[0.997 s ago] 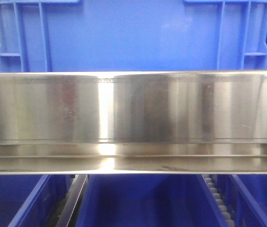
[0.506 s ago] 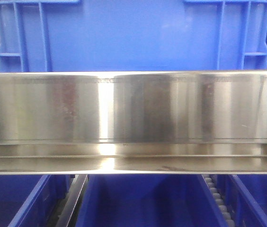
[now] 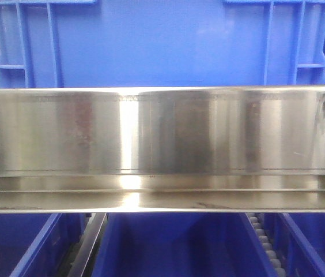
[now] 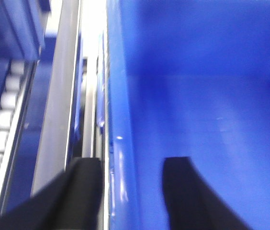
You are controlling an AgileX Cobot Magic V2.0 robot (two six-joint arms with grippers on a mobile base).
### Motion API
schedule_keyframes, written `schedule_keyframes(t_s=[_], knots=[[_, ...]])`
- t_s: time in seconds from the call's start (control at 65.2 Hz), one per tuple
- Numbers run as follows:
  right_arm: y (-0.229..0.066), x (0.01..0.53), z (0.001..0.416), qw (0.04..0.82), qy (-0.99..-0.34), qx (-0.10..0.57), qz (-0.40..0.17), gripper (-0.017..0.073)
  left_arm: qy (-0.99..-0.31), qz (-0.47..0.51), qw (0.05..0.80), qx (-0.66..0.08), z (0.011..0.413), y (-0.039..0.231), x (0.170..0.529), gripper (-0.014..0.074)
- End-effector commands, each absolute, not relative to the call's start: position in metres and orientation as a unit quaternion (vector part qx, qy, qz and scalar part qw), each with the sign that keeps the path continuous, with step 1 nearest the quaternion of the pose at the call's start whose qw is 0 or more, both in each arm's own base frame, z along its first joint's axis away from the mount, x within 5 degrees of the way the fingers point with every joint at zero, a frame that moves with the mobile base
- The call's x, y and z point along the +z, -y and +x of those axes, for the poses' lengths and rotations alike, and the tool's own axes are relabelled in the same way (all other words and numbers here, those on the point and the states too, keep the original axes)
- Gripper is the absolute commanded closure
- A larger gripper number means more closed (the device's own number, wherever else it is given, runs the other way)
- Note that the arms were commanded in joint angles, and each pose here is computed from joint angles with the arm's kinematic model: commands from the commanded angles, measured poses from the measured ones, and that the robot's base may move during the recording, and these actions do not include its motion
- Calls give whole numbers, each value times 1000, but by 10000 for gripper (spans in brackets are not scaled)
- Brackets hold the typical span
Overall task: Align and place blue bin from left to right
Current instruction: 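Straddle each bin side wall and close both grippers on them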
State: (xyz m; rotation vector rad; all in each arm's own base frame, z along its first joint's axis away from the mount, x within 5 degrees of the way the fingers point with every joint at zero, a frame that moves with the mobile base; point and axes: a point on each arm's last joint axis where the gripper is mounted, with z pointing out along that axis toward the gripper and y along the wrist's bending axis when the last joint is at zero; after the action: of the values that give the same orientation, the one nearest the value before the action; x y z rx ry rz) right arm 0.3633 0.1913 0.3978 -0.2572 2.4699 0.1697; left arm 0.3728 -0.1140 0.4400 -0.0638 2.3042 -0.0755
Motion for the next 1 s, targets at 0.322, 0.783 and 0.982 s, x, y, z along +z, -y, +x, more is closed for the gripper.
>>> schedule_keyframes(t_s=[0.322,0.783,0.982], knots=[[-190,403,363,334,-935,63,-97,343,-911,-30,411,-25,395,123,420,340],[-193,395,370,332,-936,61,-98,343,-915,-26,402,2,405,123,406,340],[-194,392,371,330,-937,60,-99,343,-916,-26,399,0,405,124,405,340]])
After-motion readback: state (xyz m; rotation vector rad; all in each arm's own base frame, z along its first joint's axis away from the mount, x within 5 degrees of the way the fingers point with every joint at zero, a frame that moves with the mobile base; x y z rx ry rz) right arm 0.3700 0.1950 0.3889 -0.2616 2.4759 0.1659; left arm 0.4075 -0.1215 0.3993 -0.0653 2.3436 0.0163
